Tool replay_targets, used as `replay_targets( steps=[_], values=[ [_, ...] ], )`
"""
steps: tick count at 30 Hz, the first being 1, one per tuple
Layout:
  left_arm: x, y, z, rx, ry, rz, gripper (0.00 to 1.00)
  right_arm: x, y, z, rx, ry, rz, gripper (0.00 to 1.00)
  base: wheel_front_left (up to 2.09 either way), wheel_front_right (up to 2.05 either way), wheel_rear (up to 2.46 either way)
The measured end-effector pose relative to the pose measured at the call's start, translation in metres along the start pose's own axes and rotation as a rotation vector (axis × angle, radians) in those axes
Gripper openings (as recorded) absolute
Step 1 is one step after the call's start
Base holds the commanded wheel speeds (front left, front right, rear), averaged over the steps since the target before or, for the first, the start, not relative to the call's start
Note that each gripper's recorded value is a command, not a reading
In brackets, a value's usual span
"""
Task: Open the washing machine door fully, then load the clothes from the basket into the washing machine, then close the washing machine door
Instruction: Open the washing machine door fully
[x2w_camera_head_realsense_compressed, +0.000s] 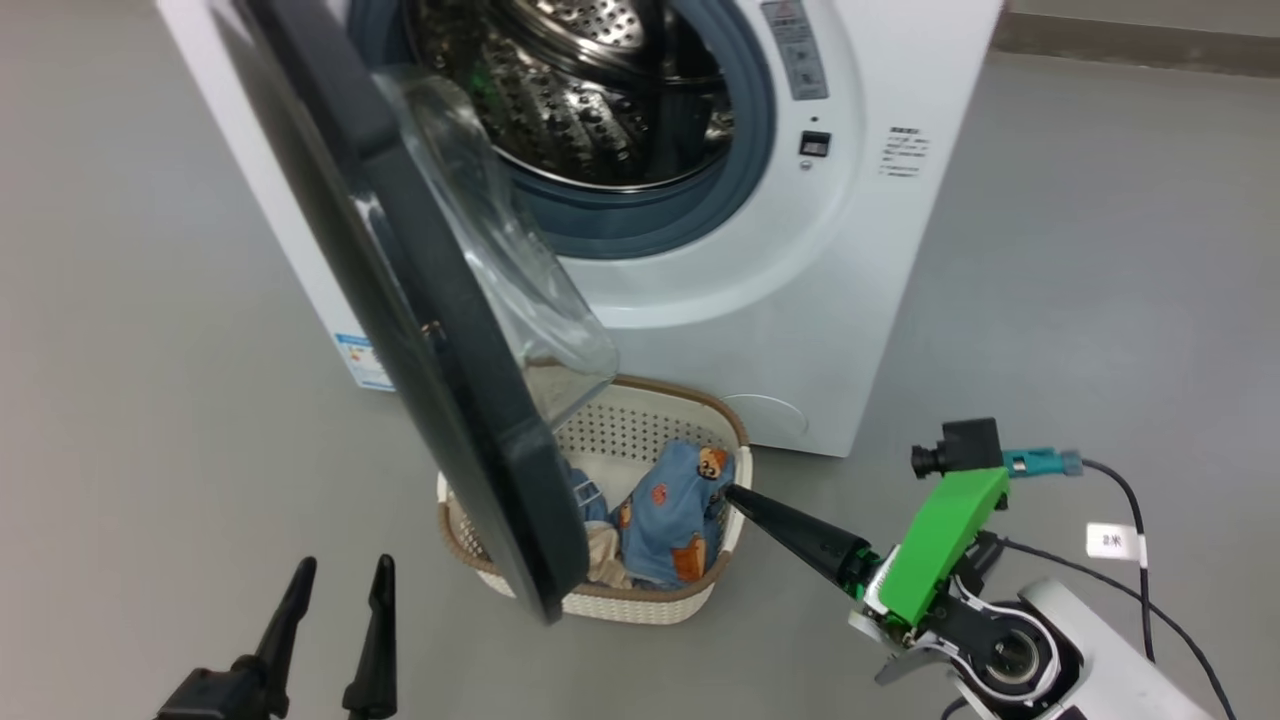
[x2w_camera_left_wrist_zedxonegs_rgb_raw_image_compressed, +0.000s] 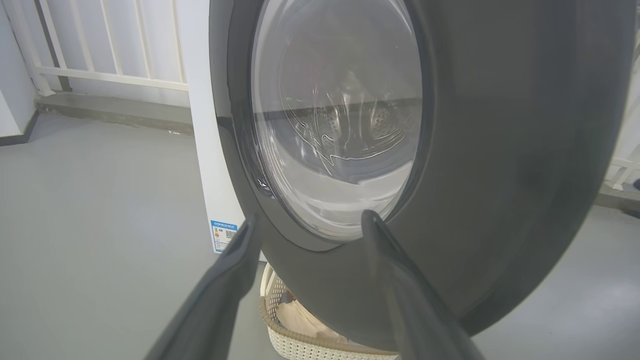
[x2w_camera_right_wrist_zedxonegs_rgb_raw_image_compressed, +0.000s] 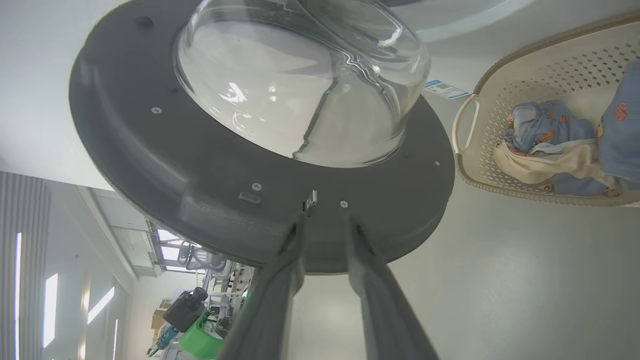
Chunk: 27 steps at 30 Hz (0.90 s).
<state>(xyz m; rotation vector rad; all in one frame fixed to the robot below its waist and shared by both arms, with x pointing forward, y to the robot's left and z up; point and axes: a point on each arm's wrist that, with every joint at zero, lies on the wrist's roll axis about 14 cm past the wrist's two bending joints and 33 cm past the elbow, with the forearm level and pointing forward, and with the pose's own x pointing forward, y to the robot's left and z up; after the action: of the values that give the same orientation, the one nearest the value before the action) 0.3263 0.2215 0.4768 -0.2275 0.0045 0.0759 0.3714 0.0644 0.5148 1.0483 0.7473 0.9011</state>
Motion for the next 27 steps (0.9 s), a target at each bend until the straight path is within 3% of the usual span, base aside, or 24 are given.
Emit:
replay_targets(
  steps=[15,22,27],
  values=[
    [0.022,-0.021,0.002,0.01,-0.006,-0.079,1.0,-0.074,-0.051,0.044,0.021,-0.341,-0.175,1.0,0.0,0.0,0.0],
    [0.025,-0.027,0.0,0.01,-0.002,-0.098,1.0,-0.103,-0.071,0.052,-0.057,-0.448,-0.268,1.0,0.0,0.0,0.0],
    [0.022,-0.027,-0.003,0.009,0.008,-0.098,1.0,-0.128,-0.09,0.057,-0.185,-0.535,-0.365,1.0,0.0,0.0,0.0]
  ],
)
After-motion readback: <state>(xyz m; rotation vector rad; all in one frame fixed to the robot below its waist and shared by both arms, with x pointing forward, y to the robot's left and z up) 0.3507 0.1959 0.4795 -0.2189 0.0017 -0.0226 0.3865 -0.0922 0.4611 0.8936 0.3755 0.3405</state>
